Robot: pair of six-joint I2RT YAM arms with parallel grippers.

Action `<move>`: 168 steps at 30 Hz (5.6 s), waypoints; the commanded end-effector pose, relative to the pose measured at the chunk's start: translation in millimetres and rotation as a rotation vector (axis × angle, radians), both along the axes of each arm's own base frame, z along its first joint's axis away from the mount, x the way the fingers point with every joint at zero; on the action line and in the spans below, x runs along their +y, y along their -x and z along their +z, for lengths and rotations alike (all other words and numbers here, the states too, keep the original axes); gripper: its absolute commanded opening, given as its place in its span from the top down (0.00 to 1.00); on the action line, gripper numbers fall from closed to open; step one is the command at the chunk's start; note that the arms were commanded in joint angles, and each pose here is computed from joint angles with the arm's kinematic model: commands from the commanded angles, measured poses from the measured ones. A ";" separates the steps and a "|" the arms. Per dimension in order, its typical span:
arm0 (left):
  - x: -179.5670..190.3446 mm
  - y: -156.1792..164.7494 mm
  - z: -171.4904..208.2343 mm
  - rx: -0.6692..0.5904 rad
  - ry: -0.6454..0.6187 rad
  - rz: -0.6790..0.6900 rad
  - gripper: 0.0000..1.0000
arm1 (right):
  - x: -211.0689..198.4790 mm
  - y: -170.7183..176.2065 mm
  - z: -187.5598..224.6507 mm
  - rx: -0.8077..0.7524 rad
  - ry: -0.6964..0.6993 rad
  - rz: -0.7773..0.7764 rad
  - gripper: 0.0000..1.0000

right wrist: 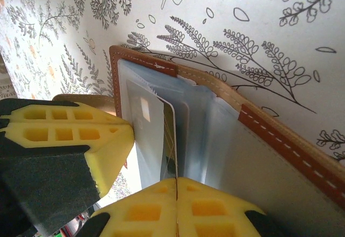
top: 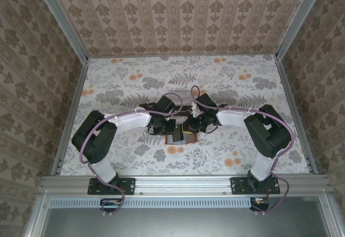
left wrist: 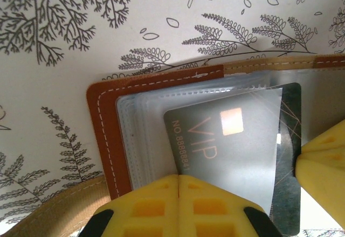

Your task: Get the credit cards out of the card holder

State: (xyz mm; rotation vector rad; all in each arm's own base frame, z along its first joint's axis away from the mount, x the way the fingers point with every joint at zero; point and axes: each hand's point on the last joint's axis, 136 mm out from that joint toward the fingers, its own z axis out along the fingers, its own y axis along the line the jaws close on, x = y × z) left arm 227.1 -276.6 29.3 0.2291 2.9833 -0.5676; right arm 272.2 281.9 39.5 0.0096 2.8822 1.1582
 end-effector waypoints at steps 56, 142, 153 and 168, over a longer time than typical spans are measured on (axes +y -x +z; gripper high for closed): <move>6.4 4.3 -8.3 0.021 -0.053 -0.019 0.99 | -29.3 4.0 21.2 -0.025 0.108 -0.060 0.96; 98.5 -4.3 38.8 -0.095 0.090 0.277 0.92 | -7.9 -100.7 66.7 -0.616 0.537 1.457 1.00; 102.9 -3.9 36.4 -0.088 0.092 0.288 0.92 | -2.5 -101.6 54.9 -0.599 0.531 1.477 0.97; 89.1 -8.9 43.4 -0.083 0.124 0.252 0.91 | -10.0 -121.6 84.2 -0.670 0.674 1.372 0.84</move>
